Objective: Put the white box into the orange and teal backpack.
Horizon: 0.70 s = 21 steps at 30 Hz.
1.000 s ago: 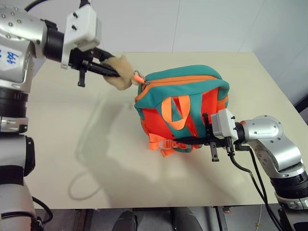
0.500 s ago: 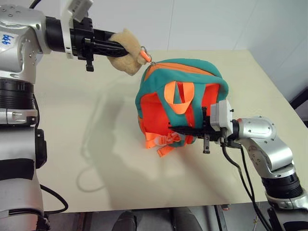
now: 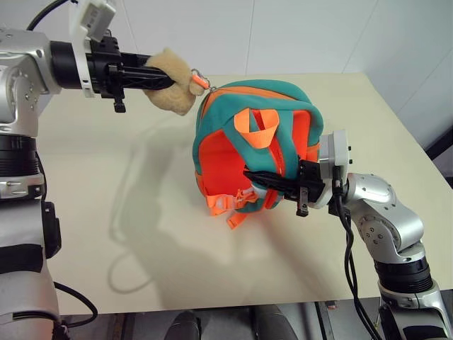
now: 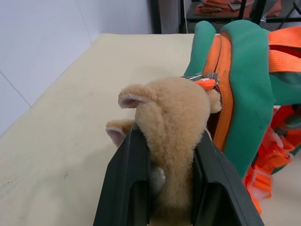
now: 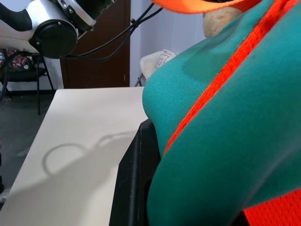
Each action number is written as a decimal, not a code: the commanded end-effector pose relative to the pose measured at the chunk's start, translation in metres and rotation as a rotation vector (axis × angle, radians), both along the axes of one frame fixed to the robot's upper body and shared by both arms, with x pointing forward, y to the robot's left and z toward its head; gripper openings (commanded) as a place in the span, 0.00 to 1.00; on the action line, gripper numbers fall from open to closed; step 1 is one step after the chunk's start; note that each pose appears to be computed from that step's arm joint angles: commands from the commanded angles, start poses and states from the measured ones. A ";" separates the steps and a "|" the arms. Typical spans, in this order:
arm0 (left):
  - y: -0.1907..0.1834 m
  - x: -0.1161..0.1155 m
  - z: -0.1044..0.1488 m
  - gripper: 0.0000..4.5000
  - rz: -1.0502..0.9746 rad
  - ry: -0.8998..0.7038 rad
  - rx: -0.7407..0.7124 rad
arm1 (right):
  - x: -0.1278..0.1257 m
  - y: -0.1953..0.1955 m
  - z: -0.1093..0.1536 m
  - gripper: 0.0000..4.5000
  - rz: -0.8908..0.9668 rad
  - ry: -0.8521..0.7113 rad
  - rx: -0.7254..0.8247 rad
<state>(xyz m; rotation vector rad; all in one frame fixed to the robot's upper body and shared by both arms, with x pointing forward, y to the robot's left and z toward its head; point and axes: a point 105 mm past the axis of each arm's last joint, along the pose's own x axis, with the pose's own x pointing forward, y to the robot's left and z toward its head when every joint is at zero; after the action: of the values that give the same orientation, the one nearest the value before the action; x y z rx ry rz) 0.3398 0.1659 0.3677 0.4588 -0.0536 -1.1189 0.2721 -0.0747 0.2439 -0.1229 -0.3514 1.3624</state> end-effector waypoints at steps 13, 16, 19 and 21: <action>0.028 -0.010 0.002 0.12 0.008 -0.058 0.172 | -0.001 -0.011 0.004 0.11 -0.026 -0.023 0.004; 0.021 -0.005 0.013 0.12 0.037 -0.112 0.102 | -0.001 -0.011 0.002 0.11 -0.032 -0.024 -0.004; 0.016 0.000 0.021 0.12 0.076 -0.131 0.019 | -0.002 -0.011 0.001 0.11 -0.034 -0.023 -0.007; 0.013 -0.002 0.019 0.12 0.081 -0.116 0.006 | -0.002 -0.012 0.001 0.11 -0.036 -0.023 -0.009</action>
<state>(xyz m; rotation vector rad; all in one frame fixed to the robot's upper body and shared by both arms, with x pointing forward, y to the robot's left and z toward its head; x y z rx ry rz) 0.3431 0.1627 0.3621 0.5457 -0.0480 -1.1306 0.2748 -0.0789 0.2378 -0.1262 -0.3242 1.3425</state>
